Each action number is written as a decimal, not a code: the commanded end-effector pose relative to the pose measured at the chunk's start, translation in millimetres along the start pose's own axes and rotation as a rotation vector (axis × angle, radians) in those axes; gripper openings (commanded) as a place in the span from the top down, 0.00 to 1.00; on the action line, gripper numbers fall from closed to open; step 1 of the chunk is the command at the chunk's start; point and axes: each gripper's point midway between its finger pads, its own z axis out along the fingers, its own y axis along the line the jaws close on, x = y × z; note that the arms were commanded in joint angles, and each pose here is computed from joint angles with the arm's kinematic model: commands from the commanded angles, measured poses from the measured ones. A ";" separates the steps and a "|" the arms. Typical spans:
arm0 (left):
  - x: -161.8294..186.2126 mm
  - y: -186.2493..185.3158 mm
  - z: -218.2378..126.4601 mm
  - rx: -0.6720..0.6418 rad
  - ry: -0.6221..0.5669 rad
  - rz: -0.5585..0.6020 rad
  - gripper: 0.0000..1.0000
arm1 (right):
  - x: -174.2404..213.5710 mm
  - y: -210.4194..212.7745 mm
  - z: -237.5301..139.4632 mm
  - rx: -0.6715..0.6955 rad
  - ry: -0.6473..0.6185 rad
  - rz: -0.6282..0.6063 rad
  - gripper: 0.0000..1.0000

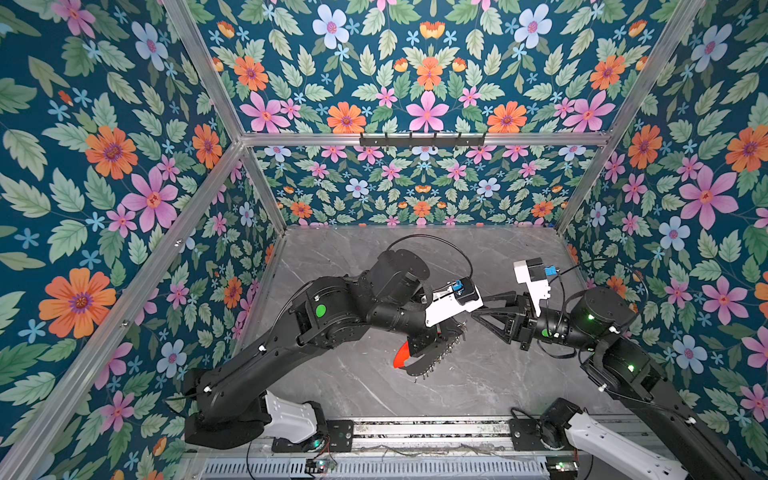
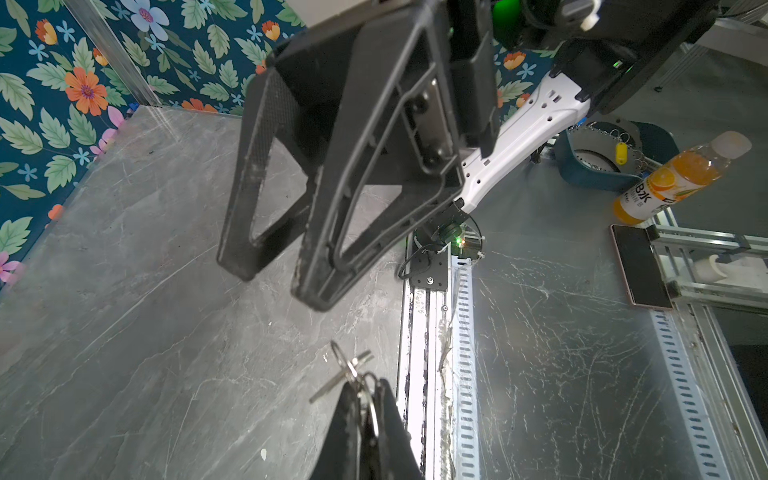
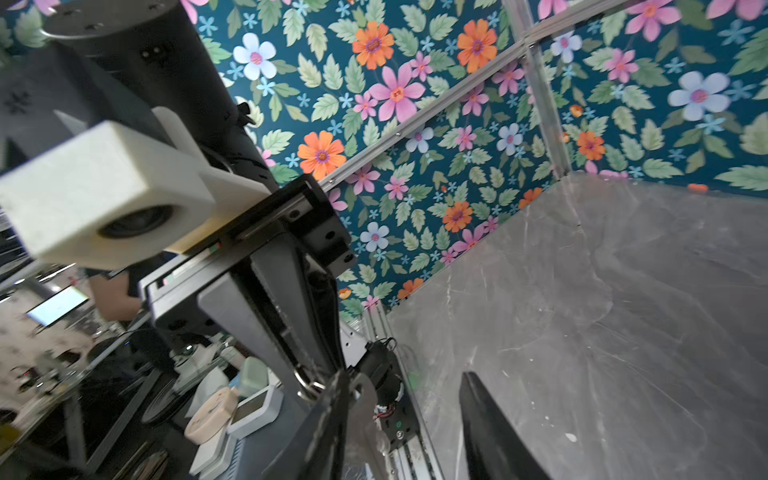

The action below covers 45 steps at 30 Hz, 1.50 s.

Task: Remove the keys from the keyring

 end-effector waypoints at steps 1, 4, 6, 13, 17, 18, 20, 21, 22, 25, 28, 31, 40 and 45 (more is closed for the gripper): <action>-2.9 -2.5 -2.9 0.012 -0.018 0.011 1.00 | -7.2 26.5 2.2 -0.151 0.013 -0.014 0.56; -2.3 -1.7 -4.1 0.004 -0.021 0.013 1.00 | -6.8 25.6 3.6 -0.153 0.016 -0.015 0.58; -2.8 -0.9 -5.4 0.002 -0.026 0.014 1.00 | -5.5 26.8 3.5 -0.163 0.021 -0.017 0.58; -5.1 3.7 -10.4 0.000 -0.048 0.005 1.00 | 3.1 26.9 6.1 -0.199 0.050 0.006 0.63; -6.7 2.8 -11.1 0.011 -0.056 0.003 1.00 | 4.3 24.2 8.2 -0.195 0.059 0.015 0.63; -6.0 3.0 -10.1 0.013 -0.053 0.001 1.00 | 3.8 24.5 8.3 -0.197 0.056 0.015 0.63; -6.5 1.9 -9.8 0.022 -0.054 0.000 1.00 | 4.1 23.6 9.0 -0.195 0.058 0.015 0.63; -6.2 1.5 -8.4 0.028 -0.051 -0.002 1.00 | 3.6 22.8 9.6 -0.192 0.058 0.015 0.61; -6.7 0.4 -8.3 0.035 -0.053 -0.003 1.00 | 3.7 21.9 10.4 -0.190 0.058 0.018 0.60; -6.0 0.0 -6.9 0.040 -0.048 -0.004 1.00 | 2.4 22.0 11.0 -0.192 0.054 0.013 0.58; -6.7 -0.3 -5.6 0.045 -0.045 -0.004 1.00 | 1.2 25.6 11.3 -0.213 0.060 0.009 0.61; -8.3 0.4 -7.3 0.038 -0.052 -0.002 1.00 | 1.8 27.9 10.7 -0.224 0.066 0.009 0.66; -10.8 1.4 -8.1 0.039 -0.063 -0.007 1.00 | 4.4 25.5 10.4 -0.217 0.065 0.019 0.80; -10.8 1.6 -8.4 0.039 -0.062 -0.007 1.00 | 5.0 24.2 8.7 -0.200 0.061 0.013 0.90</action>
